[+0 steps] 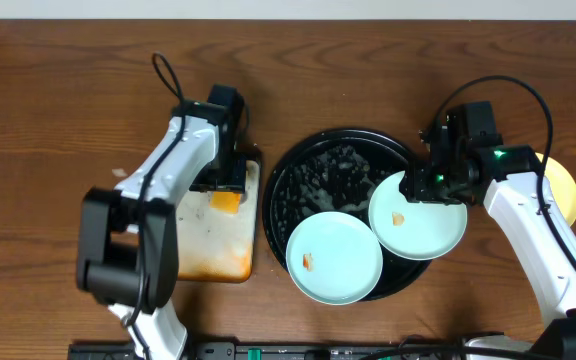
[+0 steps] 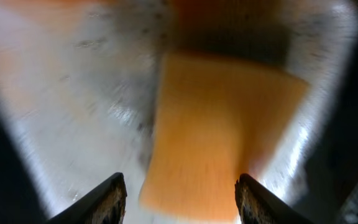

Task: Clean dirty plates on tray and stack at the side

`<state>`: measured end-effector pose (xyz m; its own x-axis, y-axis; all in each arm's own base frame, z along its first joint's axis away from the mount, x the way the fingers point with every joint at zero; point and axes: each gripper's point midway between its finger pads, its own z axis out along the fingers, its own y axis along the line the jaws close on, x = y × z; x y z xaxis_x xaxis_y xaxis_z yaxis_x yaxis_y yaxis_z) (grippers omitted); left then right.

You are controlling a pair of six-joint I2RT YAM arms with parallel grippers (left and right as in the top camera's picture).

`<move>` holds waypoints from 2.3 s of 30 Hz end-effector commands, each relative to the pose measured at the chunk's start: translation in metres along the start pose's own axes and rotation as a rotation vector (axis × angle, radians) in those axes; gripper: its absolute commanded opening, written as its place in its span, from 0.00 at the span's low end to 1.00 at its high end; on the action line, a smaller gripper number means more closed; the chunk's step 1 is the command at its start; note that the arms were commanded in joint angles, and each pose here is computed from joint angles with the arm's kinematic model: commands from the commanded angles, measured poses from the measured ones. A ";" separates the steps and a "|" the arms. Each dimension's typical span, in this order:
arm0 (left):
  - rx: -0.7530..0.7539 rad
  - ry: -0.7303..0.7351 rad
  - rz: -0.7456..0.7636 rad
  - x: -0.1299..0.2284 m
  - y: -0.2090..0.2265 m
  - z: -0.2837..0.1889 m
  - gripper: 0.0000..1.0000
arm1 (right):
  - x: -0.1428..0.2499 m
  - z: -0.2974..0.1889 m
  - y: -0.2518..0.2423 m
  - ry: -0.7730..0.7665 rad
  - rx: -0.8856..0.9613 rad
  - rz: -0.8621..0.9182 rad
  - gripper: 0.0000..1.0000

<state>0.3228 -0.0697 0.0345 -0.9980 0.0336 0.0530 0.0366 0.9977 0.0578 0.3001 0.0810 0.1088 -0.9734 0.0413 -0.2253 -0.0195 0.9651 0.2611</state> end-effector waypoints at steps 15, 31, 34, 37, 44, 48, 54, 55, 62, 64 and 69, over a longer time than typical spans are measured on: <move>0.008 0.047 0.067 -0.001 0.000 0.031 0.07 | 0.000 -0.002 -0.009 -0.005 0.059 0.016 0.51; 0.051 -0.132 -0.021 0.000 0.019 -0.048 0.08 | 0.013 0.006 -0.087 0.036 0.302 0.258 0.57; 0.076 -0.115 -0.019 0.004 0.015 -0.048 0.08 | 0.025 0.021 -0.099 0.096 0.303 0.315 0.50; 0.112 -0.108 -0.016 0.005 0.009 -0.048 0.07 | 0.032 0.031 -0.105 0.142 0.294 0.344 0.35; 0.159 -0.129 -0.012 0.006 0.002 -0.057 0.07 | 0.026 0.035 -0.109 0.123 0.292 0.361 0.21; 0.282 -0.162 0.003 0.006 -0.018 -0.073 0.08 | 0.022 0.036 -0.108 0.100 0.283 0.410 0.21; 0.481 -0.211 0.029 0.000 -0.067 -0.095 0.07 | 0.017 0.037 -0.108 0.076 0.280 0.437 0.20; 0.494 -0.220 0.036 -0.001 -0.075 -0.096 0.07 | 0.017 0.037 -0.107 0.077 0.280 0.437 0.19; 0.611 -0.304 0.140 0.009 -0.182 -0.120 0.07 | 0.015 0.038 -0.107 0.071 0.273 0.424 0.14; 0.642 -0.315 0.166 0.015 -0.206 -0.124 0.07 | 0.013 0.038 -0.106 0.070 0.269 0.384 0.13; 0.695 -0.311 0.165 0.024 -0.241 -0.126 0.08 | 0.018 0.041 -0.104 0.096 0.248 0.263 0.16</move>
<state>0.2985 -0.3048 0.1498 -0.9283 0.1613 -0.3349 0.3267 0.7838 -0.5281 0.2988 -0.0088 0.0430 -0.9255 0.3659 -0.0981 0.3614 0.9304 0.0615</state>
